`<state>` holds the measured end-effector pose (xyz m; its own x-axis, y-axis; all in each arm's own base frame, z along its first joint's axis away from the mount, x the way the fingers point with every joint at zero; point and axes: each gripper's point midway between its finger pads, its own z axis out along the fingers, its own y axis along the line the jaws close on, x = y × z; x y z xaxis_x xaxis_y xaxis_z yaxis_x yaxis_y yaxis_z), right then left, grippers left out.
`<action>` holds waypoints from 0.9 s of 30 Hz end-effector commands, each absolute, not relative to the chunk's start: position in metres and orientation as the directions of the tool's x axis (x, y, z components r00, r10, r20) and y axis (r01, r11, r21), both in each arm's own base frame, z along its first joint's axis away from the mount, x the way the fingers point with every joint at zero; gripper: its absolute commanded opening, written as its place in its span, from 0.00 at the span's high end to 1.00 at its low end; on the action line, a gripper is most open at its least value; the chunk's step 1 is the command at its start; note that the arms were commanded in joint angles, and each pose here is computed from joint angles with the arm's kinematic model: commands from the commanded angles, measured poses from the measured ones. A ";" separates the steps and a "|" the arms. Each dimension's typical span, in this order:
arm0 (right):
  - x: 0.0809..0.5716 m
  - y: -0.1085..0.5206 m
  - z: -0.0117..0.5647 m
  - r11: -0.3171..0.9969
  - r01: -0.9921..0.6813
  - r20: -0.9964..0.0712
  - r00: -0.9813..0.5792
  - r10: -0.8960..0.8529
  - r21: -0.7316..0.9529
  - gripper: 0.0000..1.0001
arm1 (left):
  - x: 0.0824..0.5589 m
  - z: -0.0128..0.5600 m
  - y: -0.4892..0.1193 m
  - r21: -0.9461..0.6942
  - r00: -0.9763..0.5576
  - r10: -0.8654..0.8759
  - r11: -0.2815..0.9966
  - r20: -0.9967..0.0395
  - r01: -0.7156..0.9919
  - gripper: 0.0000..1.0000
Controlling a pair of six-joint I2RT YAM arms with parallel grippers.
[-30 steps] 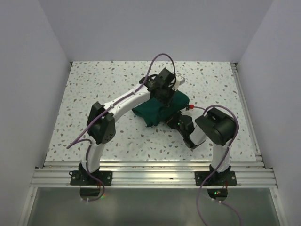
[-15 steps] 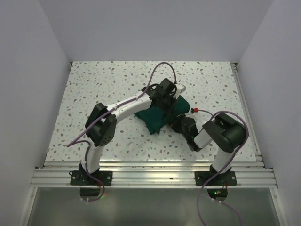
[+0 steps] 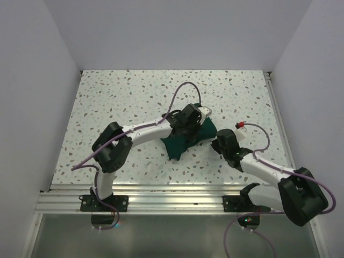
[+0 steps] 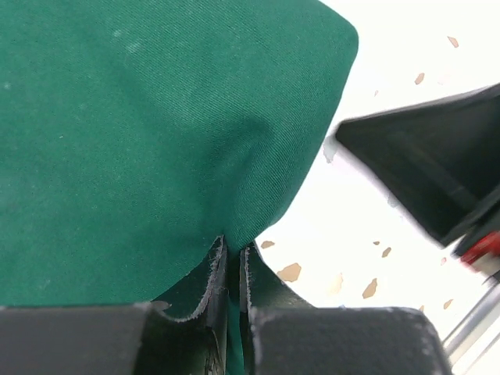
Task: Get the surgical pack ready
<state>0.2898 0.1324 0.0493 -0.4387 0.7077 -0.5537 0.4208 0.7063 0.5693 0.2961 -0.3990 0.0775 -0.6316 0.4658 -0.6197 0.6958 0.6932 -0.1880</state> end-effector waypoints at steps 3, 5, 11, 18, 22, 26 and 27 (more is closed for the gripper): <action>0.266 0.078 0.051 0.764 0.538 -0.632 -0.463 0.621 0.357 0.69 | 0.299 0.115 -0.418 -0.191 -0.571 0.372 0.693 -0.732 0.695 0.93; 0.270 0.074 0.065 0.770 0.522 -0.645 -0.454 0.614 0.366 0.68 | 0.295 0.120 -0.417 -0.192 -0.563 0.365 0.689 -0.742 0.699 0.82; 0.280 0.070 0.086 0.787 0.508 -0.649 -0.474 0.595 0.350 0.38 | 0.292 0.146 -0.416 -0.194 -0.533 0.336 0.677 -0.777 0.710 0.60; 0.300 0.102 0.109 0.819 0.376 -0.633 -0.521 0.573 0.433 0.33 | 0.284 0.180 -0.400 -0.185 -0.494 0.298 0.676 -0.817 0.714 0.51; 0.315 0.122 0.124 0.841 0.274 -0.637 -0.555 0.535 0.467 0.30 | 0.278 0.180 -0.378 -0.136 -0.464 0.318 0.687 -0.827 0.714 0.49; 0.322 0.138 0.125 0.847 0.221 -0.617 -0.600 0.509 0.484 0.30 | 0.267 0.176 -0.367 -0.129 -0.432 0.313 0.666 -0.846 0.734 0.49; 0.325 0.142 0.123 0.847 0.216 -0.613 -0.607 0.506 0.486 0.30 | 0.261 0.163 -0.362 -0.129 -0.440 0.332 0.659 -0.834 0.741 0.50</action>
